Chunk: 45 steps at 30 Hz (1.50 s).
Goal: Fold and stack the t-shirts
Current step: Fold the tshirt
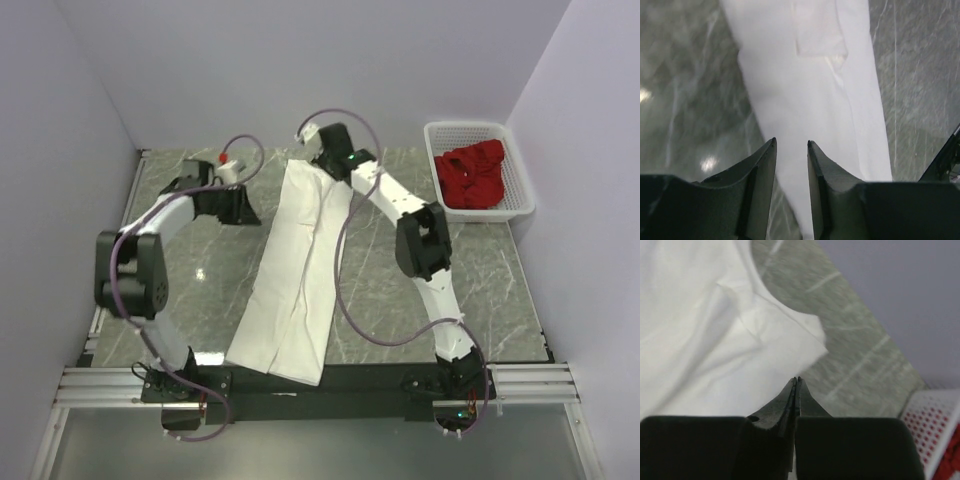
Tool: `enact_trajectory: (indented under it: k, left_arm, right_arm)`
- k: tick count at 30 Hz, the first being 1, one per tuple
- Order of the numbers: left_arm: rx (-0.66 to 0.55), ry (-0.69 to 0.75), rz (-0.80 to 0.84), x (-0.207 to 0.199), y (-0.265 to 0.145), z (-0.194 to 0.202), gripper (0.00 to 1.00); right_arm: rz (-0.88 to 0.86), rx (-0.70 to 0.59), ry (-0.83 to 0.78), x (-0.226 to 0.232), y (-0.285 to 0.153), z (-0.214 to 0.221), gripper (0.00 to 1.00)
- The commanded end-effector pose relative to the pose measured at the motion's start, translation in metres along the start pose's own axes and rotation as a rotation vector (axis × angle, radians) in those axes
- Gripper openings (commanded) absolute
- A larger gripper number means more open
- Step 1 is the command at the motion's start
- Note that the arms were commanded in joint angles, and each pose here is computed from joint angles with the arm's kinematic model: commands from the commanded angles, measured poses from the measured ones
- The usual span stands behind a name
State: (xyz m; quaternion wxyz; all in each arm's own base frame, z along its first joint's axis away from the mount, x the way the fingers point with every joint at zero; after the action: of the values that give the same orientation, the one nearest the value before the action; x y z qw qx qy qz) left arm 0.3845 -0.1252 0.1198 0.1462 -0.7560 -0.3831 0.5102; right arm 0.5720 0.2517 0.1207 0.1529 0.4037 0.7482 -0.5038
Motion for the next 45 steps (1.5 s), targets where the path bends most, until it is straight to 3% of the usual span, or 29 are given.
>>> enact_trajectory:
  k: [1,8,12,19,24,28,32,36,41,45]
  left_arm:
    - [0.001,0.068,0.06,-0.027,0.043,-0.028,0.37]
    - [0.035,0.04,0.073,-0.038,0.115,-0.057,0.35]
    - [0.047,-0.01,0.04,-0.027,0.143,-0.064,0.35]
    - [0.034,-0.154,-0.103,0.026,0.16,-0.067,0.26]
    - [-0.01,-0.381,-0.146,0.063,0.148,-0.076,0.23]
    - [-0.054,-0.408,-0.113,0.058,0.136,-0.08,0.26]
    - [-0.106,-0.282,0.046,0.018,0.116,-0.103,0.31]
    - [-0.141,-0.123,0.099,-0.022,0.07,-0.113,0.35]
    - [-0.033,-0.086,0.053,-0.022,0.044,-0.062,0.35]
    - [0.082,-0.184,0.049,-0.016,0.037,-0.006,0.33]
  right_arm:
    - [0.097,-0.101,0.163,-0.071,-0.083,-0.018,0.0]
    - [-0.259,0.026,0.377,-0.006,-0.126,0.05,0.0]
    - [-0.356,0.011,0.409,0.018,-0.156,0.064,0.0]
    - [-0.42,0.082,0.448,0.041,-0.155,0.09,0.0]
    - [-0.449,0.095,0.441,0.044,-0.147,0.092,0.0]
    - [-0.476,0.078,0.423,0.041,-0.141,0.086,0.0]
    - [-0.546,-0.005,0.421,0.04,-0.142,0.058,0.0]
    - [-0.626,-0.078,0.396,0.058,-0.143,0.03,0.0]
    - [-0.711,-0.128,0.384,0.087,-0.138,0.0,0.0]
    - [-0.819,-0.09,0.436,0.117,-0.126,-0.008,0.0]
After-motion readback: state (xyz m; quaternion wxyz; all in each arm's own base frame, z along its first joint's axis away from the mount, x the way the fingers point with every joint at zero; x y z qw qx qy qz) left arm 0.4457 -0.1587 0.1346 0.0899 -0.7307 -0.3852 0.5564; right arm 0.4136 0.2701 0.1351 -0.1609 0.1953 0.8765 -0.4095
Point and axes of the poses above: each gripper's point midway between its finger pads, its own y axis out along the fingers, its own x axis along the line the jaws close on, z = x × y, the point moved 1 cm from there along -y, back along the fingers, and after that the axes turned 14 degrees about -y, right-handed, at the moved point
